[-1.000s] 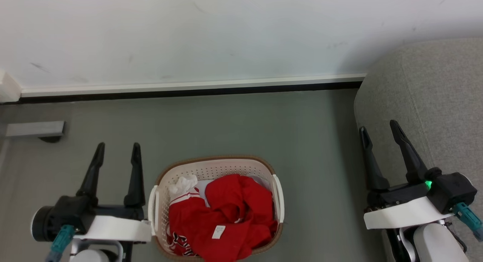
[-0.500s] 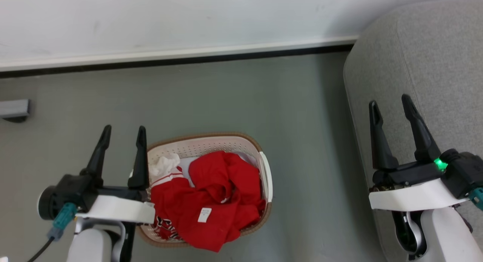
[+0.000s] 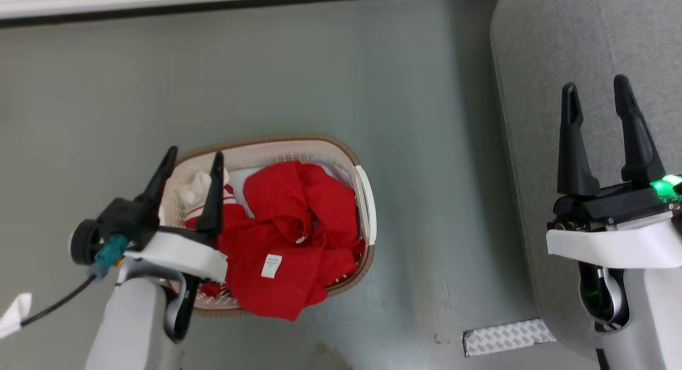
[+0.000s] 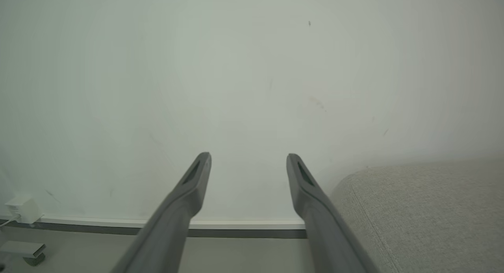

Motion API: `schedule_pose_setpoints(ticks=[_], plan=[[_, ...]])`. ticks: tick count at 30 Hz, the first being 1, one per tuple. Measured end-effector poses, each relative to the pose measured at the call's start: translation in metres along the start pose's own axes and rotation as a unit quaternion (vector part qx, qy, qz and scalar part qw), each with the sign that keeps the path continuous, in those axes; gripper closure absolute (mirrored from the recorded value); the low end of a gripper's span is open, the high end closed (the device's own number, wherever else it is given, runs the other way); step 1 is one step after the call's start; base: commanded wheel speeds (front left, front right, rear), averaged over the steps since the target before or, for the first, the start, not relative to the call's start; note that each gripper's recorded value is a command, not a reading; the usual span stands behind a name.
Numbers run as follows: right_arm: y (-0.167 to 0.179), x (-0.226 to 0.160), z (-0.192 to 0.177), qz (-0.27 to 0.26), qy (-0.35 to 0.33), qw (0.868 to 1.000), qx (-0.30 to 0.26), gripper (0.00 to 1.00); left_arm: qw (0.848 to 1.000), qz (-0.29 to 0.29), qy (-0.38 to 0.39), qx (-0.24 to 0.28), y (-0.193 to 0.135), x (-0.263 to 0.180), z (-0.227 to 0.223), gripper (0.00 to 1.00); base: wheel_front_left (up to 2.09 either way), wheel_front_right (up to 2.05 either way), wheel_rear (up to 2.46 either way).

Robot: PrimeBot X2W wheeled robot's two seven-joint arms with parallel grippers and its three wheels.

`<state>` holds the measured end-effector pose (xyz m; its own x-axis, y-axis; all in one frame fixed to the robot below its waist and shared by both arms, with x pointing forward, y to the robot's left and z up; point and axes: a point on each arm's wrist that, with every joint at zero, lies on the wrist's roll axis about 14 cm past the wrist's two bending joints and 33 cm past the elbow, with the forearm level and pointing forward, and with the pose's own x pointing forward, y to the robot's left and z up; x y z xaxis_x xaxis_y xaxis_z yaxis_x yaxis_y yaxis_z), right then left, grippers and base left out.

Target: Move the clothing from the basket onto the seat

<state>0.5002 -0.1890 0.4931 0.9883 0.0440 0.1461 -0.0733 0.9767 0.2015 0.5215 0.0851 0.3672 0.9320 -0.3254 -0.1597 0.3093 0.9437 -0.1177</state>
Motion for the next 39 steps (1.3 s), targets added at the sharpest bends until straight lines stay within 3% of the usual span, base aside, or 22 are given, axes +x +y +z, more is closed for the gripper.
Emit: schedule_pose_setpoints(ticks=[8,15,26,39], plan=[[-0.013,0.008,-0.018,-0.011,0.01,1.0,-0.005,0.0,0.995,-0.047,0.08,-0.021,-0.019,0.02,-0.062,0.0,0.0,0.0,0.0],[-0.022,0.011,-0.029,-0.019,0.017,1.0,-0.004,0.0,0.982,-0.087,0.165,-0.036,-0.037,0.028,-0.121,0.0,0.0,0.0,0.0],[-0.036,0.012,-0.05,-0.032,0.038,0.999,-0.003,0.0,0.949,-0.116,0.29,-0.043,-0.049,0.031,-0.195,0.0,0.0,0.0,0.0],[-0.049,0.011,-0.072,-0.045,0.059,0.997,0.005,0.0,0.91,-0.145,0.385,-0.045,-0.06,0.038,-0.246,0.0,0.0,0.0,0.0]])
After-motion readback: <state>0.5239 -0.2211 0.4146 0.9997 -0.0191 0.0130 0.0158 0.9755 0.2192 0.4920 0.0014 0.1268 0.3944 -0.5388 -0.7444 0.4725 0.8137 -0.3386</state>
